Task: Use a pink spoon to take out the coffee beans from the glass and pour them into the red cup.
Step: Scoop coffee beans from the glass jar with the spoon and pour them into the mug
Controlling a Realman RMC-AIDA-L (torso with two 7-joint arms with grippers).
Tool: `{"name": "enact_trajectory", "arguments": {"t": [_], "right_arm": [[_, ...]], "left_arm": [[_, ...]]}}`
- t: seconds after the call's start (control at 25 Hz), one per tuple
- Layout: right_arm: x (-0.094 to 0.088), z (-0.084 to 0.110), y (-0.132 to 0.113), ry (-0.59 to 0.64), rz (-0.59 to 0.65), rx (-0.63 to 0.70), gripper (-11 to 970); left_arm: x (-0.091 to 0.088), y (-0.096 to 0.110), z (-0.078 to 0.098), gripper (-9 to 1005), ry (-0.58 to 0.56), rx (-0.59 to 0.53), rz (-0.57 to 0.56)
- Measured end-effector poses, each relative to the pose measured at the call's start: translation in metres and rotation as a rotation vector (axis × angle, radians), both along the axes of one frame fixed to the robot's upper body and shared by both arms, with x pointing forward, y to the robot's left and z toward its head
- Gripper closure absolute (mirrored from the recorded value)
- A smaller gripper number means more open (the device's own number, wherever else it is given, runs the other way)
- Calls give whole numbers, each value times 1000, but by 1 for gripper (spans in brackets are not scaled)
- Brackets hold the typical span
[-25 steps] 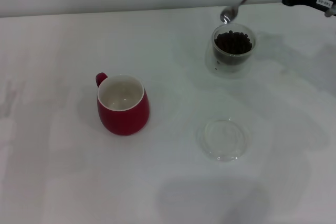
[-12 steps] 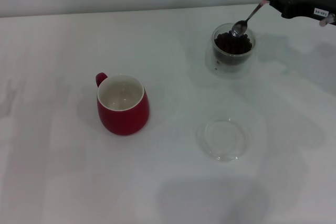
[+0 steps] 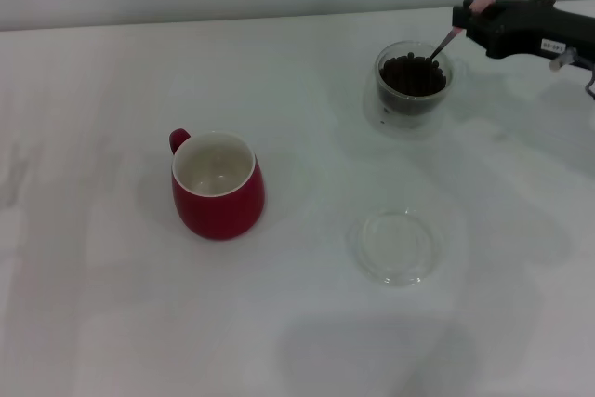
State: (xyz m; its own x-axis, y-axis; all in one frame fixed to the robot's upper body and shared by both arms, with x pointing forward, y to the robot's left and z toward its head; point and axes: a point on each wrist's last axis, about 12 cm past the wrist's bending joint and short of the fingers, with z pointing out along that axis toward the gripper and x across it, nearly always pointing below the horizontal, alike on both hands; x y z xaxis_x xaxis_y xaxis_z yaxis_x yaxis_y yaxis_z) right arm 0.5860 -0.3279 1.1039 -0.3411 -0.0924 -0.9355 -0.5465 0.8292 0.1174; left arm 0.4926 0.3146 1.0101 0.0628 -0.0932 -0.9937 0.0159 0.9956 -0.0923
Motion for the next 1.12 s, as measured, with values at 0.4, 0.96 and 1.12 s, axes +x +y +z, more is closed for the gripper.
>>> {"name": "enact_trajectory", "arguments": {"t": [0.4, 0.96, 1.12], "right_arm": [[-3, -8, 4, 65, -15, 57, 815], [-3, -10, -1, 200, -105, 229, 815], [-2, -10, -2, 234, -126, 272, 815]], "left_arm": [[-1, 1, -2, 106, 17, 0, 2], [-1, 0, -2, 106, 19, 3, -3], [0, 0, -2, 106, 19, 5, -2]]}}
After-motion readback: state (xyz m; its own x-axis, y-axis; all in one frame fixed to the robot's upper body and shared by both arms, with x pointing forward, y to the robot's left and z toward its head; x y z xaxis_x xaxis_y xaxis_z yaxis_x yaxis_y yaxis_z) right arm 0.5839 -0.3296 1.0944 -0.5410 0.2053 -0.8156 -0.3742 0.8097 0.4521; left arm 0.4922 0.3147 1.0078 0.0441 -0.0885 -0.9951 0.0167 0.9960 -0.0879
